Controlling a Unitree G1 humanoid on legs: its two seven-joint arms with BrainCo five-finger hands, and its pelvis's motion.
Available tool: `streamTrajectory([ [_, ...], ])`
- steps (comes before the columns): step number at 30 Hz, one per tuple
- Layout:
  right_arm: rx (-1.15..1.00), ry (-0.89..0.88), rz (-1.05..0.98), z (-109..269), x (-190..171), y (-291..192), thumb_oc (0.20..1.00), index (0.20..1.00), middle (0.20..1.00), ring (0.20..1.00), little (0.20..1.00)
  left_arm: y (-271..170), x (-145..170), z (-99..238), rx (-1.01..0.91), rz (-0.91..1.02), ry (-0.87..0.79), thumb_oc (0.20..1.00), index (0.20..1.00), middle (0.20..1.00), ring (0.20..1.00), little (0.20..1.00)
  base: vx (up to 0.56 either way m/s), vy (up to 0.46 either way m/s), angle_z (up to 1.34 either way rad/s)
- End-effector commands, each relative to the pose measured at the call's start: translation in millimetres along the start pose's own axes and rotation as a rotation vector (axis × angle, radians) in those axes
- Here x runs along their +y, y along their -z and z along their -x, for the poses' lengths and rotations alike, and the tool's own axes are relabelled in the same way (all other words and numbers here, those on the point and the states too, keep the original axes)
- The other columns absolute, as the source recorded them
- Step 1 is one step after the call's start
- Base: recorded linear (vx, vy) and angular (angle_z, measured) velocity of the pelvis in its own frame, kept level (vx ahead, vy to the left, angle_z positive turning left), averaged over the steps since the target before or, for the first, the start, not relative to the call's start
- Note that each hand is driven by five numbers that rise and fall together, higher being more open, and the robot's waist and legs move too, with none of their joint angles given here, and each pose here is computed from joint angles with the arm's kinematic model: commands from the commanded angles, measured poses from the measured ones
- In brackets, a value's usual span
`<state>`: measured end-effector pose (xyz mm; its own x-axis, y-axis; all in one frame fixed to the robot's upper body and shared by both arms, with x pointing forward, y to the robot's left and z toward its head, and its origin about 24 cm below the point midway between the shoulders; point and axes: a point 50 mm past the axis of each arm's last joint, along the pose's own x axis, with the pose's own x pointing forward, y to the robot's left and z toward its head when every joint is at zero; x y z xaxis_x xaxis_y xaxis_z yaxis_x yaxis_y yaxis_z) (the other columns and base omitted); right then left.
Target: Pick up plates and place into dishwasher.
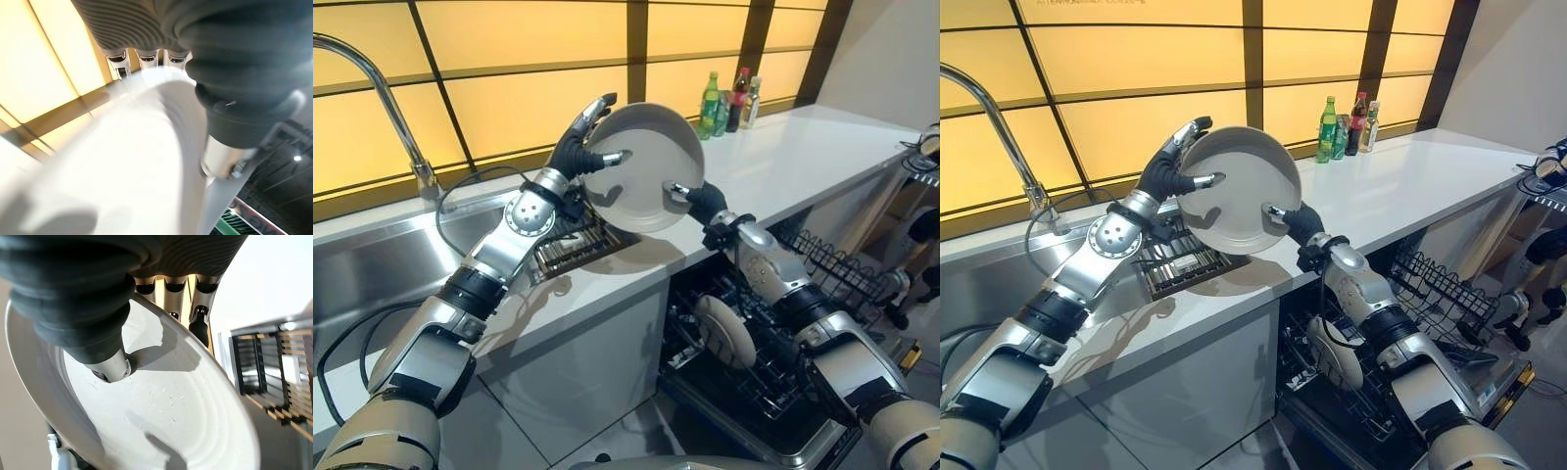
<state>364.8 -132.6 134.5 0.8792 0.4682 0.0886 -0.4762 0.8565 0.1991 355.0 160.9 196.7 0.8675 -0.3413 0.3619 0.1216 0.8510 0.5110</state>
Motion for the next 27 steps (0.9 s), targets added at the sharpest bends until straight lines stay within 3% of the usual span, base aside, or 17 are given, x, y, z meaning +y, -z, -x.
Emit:
streamTrajectory([
  [1, -0.194, 0.046, 0.063, 14.8, -21.7, -42.6, 0.200, 0.200, 0.200, 0.200, 0.200, 9.6, 51.9, 7.0, 0.051, -0.052, -0.184, 1.000, 1.000, 1.000, 1.000, 1.000, -0.03, -0.015, -0.08],
  [13, -0.261, 0.241, 0.169, 54.2, -67.9, -55.0, 0.200, 0.200, 0.200, 0.200, 0.200, 38.0, 100.6, 40.3, 0.194, -0.116, -0.416, 1.000, 1.000, 1.000, 1.000, 1.000, -0.03, -0.024, -0.08],
  [18, -0.270, 0.401, 0.410, 78.8, -86.2, -73.1, 0.200, 0.200, 0.200, 0.200, 0.200, 44.4, 102.7, 56.8, 0.233, -0.020, -0.374, 1.000, 1.000, 1.000, 1.000, 1.000, -0.04, -0.031, -0.10],
  [27, -0.099, 0.671, 0.983, 133.7, -114.6, -79.4, 0.200, 0.200, 0.200, 0.200, 0.200, 28.6, 71.7, 91.7, 0.151, 0.074, -0.232, 1.000, 1.000, 1.000, 1.000, 1.000, -0.02, -0.045, -0.12],
])
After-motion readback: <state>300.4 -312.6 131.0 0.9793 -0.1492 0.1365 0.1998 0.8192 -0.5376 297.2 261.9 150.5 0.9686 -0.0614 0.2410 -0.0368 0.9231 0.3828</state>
